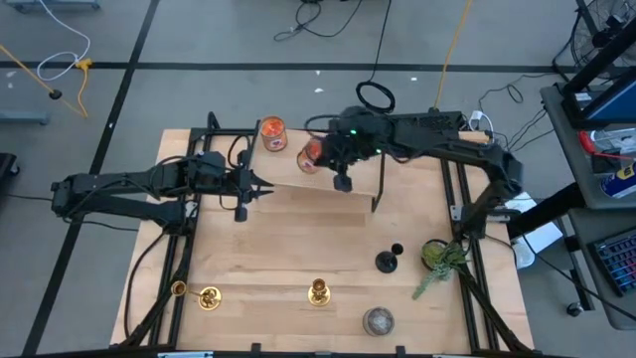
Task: Pick & Place candle stick holders
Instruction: Put the orange scented candle on the shelf, then put the red scented candle on the shelf
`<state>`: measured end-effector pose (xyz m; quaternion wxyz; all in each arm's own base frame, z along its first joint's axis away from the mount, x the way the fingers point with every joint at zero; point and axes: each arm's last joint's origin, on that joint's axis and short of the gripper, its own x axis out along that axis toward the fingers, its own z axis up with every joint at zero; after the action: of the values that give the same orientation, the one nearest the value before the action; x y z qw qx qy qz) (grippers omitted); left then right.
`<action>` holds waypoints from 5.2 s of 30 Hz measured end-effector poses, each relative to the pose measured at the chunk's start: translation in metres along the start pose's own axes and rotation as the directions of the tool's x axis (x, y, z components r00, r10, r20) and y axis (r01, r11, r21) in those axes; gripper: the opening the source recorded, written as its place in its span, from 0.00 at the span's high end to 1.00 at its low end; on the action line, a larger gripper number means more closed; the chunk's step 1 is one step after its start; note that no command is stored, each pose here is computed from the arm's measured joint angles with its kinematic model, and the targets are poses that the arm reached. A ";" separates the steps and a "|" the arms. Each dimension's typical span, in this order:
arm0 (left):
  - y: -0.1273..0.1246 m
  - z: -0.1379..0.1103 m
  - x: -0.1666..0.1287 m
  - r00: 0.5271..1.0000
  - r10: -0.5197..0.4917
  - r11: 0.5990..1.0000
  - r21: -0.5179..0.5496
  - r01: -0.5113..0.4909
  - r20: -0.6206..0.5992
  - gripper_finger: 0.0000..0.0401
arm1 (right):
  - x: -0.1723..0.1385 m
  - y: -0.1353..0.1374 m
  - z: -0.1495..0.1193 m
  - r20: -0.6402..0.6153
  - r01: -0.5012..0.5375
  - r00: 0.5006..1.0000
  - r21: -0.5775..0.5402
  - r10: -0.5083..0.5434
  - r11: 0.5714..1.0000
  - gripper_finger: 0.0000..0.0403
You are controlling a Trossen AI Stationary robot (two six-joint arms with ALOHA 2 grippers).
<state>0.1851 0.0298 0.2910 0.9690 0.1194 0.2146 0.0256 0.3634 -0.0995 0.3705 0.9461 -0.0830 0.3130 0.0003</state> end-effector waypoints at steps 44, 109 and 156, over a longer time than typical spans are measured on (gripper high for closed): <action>-0.001 -0.002 0.000 1.000 -0.005 1.000 -0.006 0.005 -0.017 0.82 | 0.038 -0.062 -0.012 -0.040 0.084 0.995 -0.136 -0.090 0.987 0.74; -0.001 -0.003 0.000 1.000 -0.008 0.998 -0.063 0.006 -0.029 0.82 | 0.015 0.275 -0.101 -0.597 -0.189 0.450 0.663 0.664 0.724 0.70; -0.001 -0.003 0.000 1.000 -0.008 0.998 -0.066 0.006 -0.028 0.82 | -0.002 0.300 -0.125 -0.455 -0.465 0.666 0.365 0.591 0.806 0.70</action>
<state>0.1839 0.0296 0.2885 0.9694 0.0860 0.2278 0.0311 0.2721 0.1772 0.2252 0.7768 0.1196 0.5786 0.2179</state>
